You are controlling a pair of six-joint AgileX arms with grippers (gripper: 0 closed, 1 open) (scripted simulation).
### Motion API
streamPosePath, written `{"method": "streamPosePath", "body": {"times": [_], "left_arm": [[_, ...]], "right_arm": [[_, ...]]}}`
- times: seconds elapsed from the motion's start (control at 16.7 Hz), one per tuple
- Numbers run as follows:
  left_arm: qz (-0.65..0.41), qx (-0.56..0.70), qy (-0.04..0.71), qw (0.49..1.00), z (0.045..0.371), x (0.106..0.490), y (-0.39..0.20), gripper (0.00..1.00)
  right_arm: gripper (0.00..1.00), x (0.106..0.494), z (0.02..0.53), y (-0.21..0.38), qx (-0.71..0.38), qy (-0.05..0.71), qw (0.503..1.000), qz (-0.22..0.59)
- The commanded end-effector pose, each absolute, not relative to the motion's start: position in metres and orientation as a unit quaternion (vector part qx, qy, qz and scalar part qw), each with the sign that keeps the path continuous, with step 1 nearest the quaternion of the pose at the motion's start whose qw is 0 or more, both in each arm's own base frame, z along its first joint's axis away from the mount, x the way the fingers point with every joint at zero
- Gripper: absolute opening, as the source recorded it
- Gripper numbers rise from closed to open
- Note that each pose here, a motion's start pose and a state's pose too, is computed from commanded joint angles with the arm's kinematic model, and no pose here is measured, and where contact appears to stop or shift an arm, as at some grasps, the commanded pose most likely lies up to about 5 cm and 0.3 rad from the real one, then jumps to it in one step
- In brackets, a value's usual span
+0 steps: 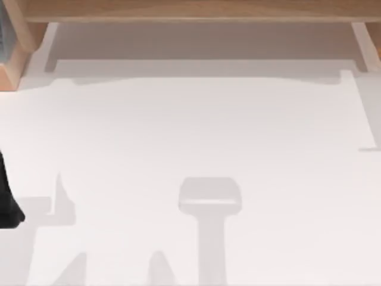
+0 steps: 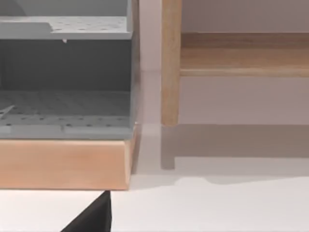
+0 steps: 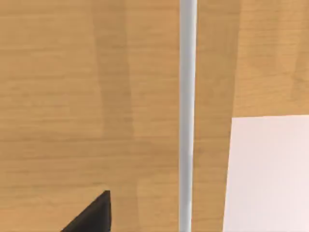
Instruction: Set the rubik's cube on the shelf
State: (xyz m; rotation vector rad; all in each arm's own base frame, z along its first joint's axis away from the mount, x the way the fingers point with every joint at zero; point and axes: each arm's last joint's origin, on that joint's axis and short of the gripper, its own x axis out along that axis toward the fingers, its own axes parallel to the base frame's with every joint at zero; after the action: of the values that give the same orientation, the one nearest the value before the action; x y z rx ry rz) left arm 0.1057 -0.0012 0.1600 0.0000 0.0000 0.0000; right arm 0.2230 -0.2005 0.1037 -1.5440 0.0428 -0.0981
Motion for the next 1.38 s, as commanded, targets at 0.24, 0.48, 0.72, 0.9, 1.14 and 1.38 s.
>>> {"method": "streamPosePath", "body": {"times": [0.24,0.48,0.72,0.9,1.14,1.38], "left_arm": [[0.0,0.0,0.0,1.0,0.16,0.106,-0.001,1.0],[0.0,0.0,0.0,1.0,0.16,0.106,-0.001,1.0],[0.0,0.0,0.0,1.0,0.16,0.106,-0.001,1.0],[0.0,0.0,0.0,1.0,0.16,0.106,-0.001,1.0],[0.0,0.0,0.0,1.0,0.16,0.106,-0.001,1.0],[0.0,0.0,0.0,1.0,0.16,0.106,-0.001,1.0]], "right_arm": [[1.0,0.233,0.171,-0.254,-0.654,0.024,0.742,-0.147],[1.0,0.275,0.272,-0.28,-0.55,-0.016,0.811,-0.197],[1.0,0.327,0.364,-0.269,-0.384,-0.019,0.904,-0.187],[1.0,0.36,0.396,-0.25,-0.234,0.049,0.957,-0.166],[1.0,0.395,0.378,-0.228,-0.05,0.228,0.96,-0.153],[1.0,0.423,0.318,-0.208,0.06,0.424,0.891,-0.149]]}}
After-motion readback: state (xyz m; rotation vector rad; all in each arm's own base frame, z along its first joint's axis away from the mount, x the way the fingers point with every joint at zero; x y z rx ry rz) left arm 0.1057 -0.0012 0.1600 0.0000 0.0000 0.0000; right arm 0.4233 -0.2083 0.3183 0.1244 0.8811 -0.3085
